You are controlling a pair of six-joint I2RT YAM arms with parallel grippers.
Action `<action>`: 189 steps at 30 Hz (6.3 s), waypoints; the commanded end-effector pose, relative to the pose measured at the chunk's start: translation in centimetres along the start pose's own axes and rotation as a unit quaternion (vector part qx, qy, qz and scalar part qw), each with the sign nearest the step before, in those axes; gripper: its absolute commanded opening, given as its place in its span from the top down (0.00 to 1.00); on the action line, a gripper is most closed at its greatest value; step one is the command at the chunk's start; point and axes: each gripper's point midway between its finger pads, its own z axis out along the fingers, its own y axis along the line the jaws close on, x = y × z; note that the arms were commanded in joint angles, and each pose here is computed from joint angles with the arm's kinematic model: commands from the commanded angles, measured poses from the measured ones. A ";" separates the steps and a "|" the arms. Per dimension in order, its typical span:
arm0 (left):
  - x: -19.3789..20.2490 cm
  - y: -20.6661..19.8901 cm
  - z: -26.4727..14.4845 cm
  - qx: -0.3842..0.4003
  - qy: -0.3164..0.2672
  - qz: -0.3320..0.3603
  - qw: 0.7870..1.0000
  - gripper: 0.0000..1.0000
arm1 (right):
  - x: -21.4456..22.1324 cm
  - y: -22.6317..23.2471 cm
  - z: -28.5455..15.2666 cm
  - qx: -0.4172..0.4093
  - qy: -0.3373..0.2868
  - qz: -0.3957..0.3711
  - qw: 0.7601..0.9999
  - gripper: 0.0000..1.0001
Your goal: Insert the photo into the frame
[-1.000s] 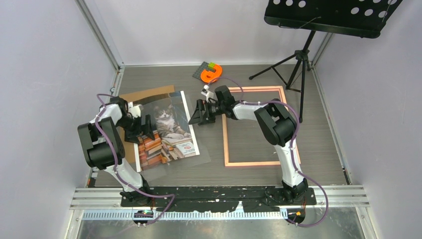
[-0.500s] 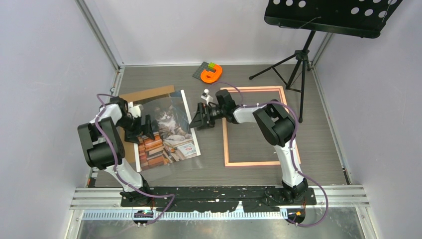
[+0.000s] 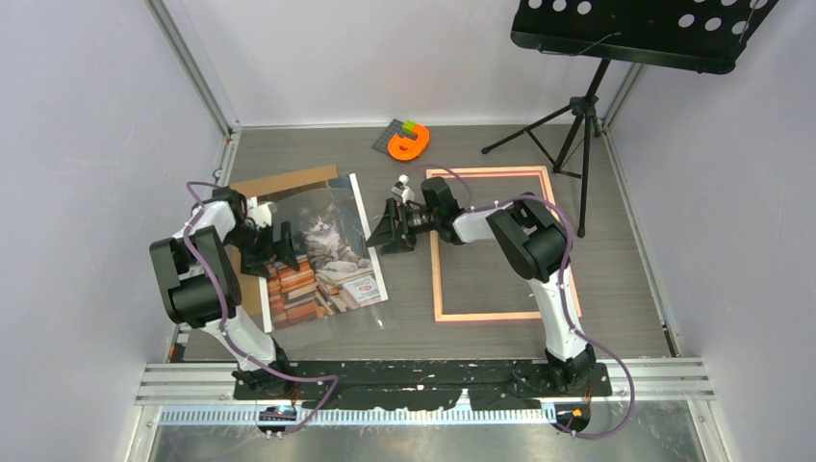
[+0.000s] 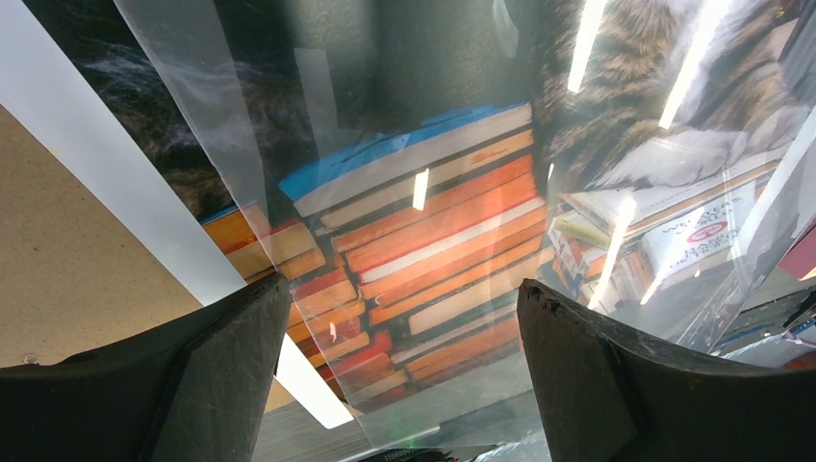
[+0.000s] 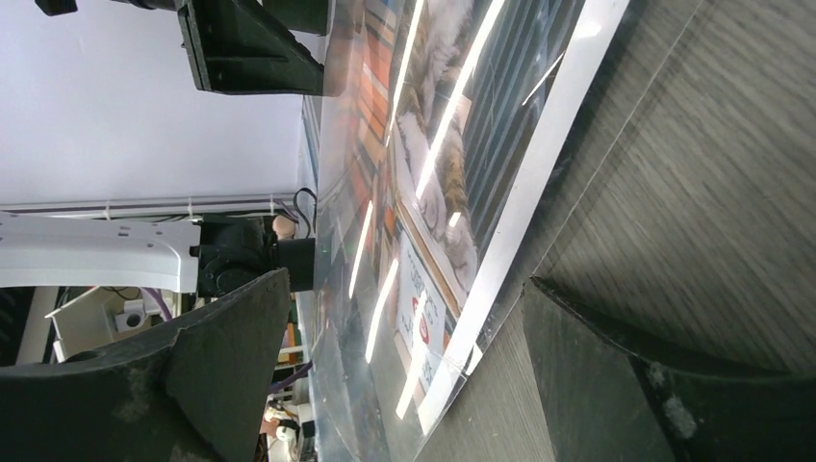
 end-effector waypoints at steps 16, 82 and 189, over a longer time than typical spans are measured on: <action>-0.4 -1.7 1.7 0.060 -0.009 0.013 0.998 0.09 | -0.7 5.3 -0.3 -0.099 -0.001 -0.026 0.995 0.08; -0.4 -2.1 1.4 0.069 -0.016 0.022 0.997 0.09 | -0.8 12.6 -1.7 -0.154 -0.010 -0.072 0.985 0.16; -10.6 -31.6 -0.2 0.067 -0.186 0.220 0.955 0.07 | 5.2 7.7 -37.8 0.247 -0.148 -0.060 0.956 0.94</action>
